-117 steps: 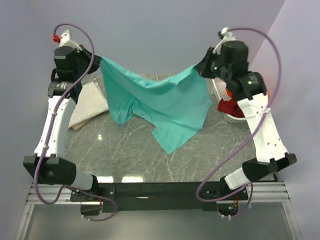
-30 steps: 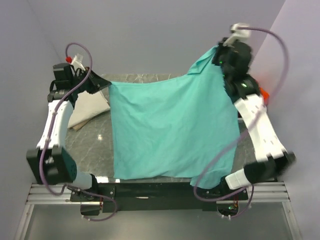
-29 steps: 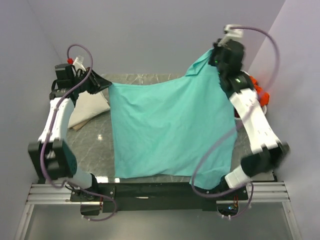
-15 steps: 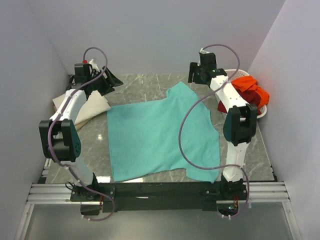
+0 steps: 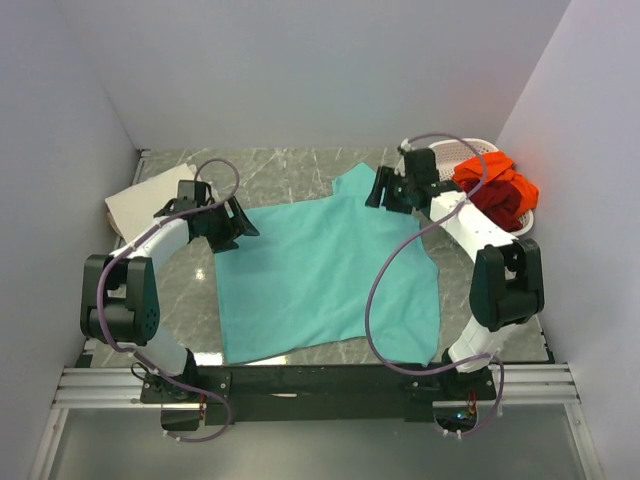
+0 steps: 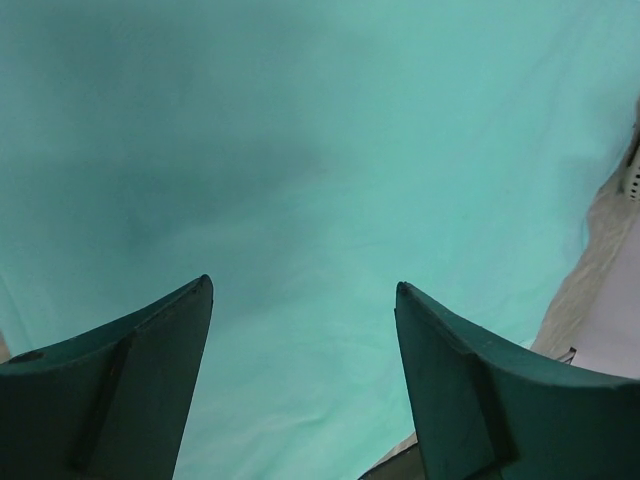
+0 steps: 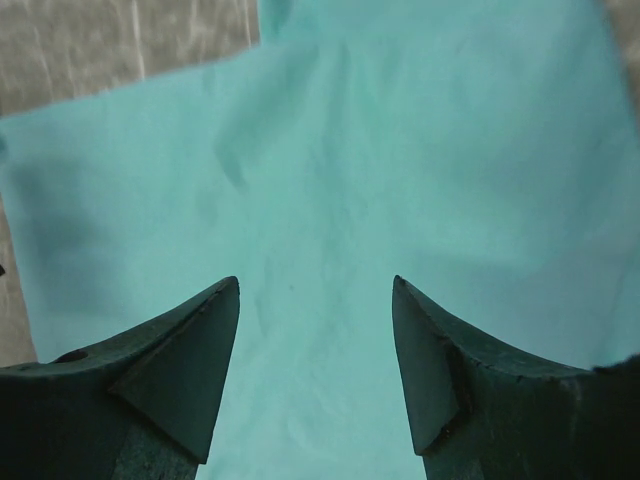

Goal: Fold and stack the t-shirts
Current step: Flatten the tshirt out

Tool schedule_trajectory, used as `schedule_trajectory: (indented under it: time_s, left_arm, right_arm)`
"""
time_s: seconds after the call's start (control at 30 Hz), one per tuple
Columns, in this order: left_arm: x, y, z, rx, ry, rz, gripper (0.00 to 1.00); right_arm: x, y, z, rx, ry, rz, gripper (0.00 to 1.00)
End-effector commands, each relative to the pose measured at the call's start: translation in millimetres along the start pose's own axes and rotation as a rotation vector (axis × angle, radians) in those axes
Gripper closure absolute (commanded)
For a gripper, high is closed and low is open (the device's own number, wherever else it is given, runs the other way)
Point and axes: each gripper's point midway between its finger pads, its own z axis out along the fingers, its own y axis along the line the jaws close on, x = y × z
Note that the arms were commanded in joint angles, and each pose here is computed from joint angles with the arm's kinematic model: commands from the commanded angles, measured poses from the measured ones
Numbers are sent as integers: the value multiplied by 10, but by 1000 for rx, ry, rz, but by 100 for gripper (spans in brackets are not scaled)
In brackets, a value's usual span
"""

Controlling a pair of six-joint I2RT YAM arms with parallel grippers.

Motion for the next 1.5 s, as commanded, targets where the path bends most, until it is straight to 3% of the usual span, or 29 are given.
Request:
schedule_trajectory:
  time_s: [0.0,0.47,0.67,1.47]
  left_arm:
    - [-73,-10,-49,2,-47,51,22]
    - [111,656,378,-212,47,62,17]
    - [48,714,568,-222,68,55,17]
    - [-630,638,1283,-231,123,124,17]
  right_arm:
    - [183,131,20,-85,22,54,32]
    - [860,-143,324,-16,197,175,35]
    - [962,-200,415,11,249,195,37]
    - [741,-714,858,219,313,259,37]
